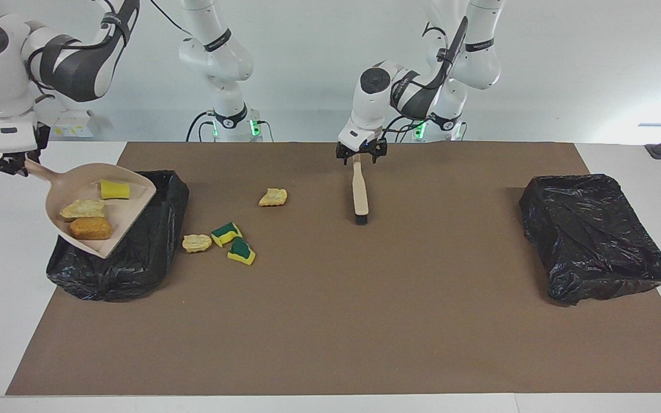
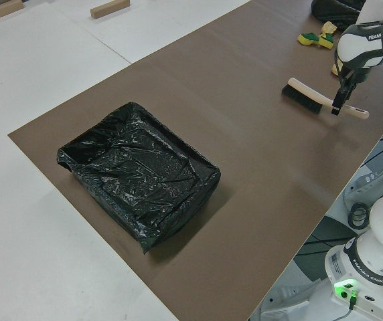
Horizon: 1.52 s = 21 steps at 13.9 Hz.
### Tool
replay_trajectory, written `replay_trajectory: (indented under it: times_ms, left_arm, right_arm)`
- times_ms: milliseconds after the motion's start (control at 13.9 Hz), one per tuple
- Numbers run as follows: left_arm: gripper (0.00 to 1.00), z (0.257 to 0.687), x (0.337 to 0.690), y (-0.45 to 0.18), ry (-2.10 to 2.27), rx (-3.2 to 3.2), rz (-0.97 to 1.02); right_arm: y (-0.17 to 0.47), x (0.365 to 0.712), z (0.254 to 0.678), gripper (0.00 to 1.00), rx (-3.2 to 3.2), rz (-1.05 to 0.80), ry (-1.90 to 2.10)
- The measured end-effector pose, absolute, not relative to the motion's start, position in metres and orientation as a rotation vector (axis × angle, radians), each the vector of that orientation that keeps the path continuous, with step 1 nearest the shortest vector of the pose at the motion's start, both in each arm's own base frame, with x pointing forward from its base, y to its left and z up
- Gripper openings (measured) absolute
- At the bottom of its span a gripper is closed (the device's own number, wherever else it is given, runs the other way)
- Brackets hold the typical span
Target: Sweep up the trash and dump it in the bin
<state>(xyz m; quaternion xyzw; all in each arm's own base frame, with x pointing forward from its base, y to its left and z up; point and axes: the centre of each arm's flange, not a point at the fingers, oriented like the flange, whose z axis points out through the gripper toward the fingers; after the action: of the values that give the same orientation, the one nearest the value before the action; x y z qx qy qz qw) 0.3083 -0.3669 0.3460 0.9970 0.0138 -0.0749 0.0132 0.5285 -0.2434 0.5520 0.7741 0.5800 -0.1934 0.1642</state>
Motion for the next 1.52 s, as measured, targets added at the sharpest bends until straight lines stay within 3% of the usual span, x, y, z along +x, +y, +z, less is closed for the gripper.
replay_trajectory:
  times_ms: [505, 1010, 1515]
  left_arm:
    - [1.0, 0.383, 0.38, -0.32, 0.205, 3.057, -0.194]
    - [1.0, 0.406, 0.424, -0.2, 0.121, 3.062, -0.383]
    - [1.0, 0.424, 0.448, -0.094, 0.14, 3.013, -0.367]
  right_arm:
    - [-0.198, 0.51, 0.525, 0.33, 1.932, -0.781, 1.575]
    - [-0.176, 0.522, 0.549, 0.33, 1.671, -0.857, 1.555]
    - [-0.16, 0.53, 0.59, 0.33, 1.556, -0.85, 1.619]
